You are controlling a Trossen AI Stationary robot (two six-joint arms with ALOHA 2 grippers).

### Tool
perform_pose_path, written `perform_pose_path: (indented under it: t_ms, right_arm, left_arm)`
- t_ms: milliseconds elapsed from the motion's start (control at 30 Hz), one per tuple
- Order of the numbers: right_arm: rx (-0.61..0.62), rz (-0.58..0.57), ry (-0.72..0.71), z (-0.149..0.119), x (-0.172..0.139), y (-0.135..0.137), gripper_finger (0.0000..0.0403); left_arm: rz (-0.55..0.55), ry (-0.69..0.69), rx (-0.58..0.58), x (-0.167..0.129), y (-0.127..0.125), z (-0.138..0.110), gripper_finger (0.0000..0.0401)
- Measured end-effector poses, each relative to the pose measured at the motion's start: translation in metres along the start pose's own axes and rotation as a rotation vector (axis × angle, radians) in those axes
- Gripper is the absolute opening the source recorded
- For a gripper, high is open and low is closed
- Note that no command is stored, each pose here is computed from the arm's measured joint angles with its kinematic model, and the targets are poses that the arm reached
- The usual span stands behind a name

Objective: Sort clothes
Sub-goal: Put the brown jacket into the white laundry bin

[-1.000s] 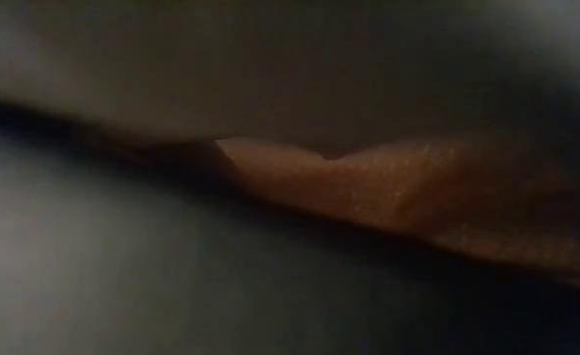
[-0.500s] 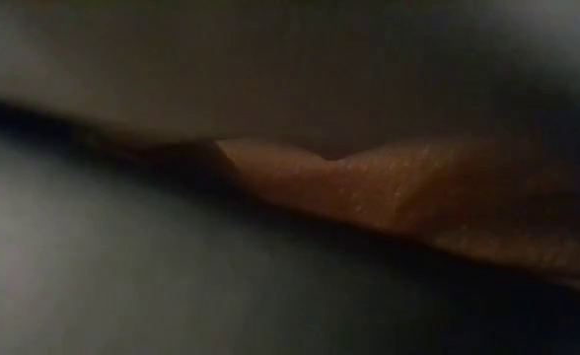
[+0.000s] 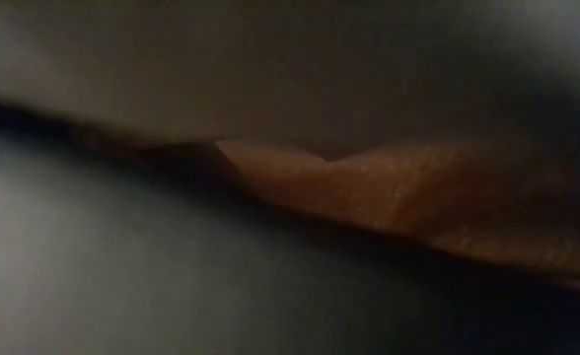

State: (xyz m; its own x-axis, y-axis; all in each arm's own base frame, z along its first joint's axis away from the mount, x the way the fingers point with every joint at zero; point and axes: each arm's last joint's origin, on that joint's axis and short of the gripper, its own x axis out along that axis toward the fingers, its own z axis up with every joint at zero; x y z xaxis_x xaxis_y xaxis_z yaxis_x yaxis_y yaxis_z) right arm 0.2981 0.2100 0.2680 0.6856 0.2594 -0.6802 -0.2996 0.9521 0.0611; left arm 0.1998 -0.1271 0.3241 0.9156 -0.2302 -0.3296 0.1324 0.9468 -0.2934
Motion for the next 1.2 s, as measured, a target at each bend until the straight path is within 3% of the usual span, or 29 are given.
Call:
perform_pose_path:
  t_ms: [167, 433, 533, 667, 767, 1000, 1200]
  right_arm:
    - [0.134, 0.002, 0.082, -0.015, 0.008, -0.012, 0.0171]
    - [0.165, 0.024, 0.043, -0.007, 0.007, -0.014, 0.0171]
    - [0.176, 0.034, 0.013, -0.002, 0.005, -0.013, 0.0171]
    - [0.190, 0.045, -0.020, 0.004, 0.003, -0.012, 0.0171]
    - [0.212, 0.050, -0.031, 0.005, 0.003, -0.012, 0.0171]
    - [0.237, 0.058, -0.019, 0.003, 0.002, -0.006, 0.0171]
    - [0.225, 0.073, -0.016, 0.001, 0.001, 0.001, 0.0171]
  left_arm:
    - [-0.049, 0.145, -0.139, 0.019, -0.026, -0.030, 0.0116]
    - [-0.099, 0.377, -0.087, 0.049, -0.037, -0.069, 0.0116]
    - [-0.033, 0.408, -0.108, 0.055, -0.030, -0.073, 0.0116]
    - [0.139, 0.406, -0.300, 0.059, -0.012, -0.072, 0.0116]
    - [0.122, 0.435, -0.345, 0.061, -0.009, -0.071, 0.0116]
    - [0.079, 0.420, -0.262, 0.061, -0.013, -0.062, 0.0116]
    - [0.062, 0.415, -0.124, 0.061, -0.012, -0.061, 0.0116]
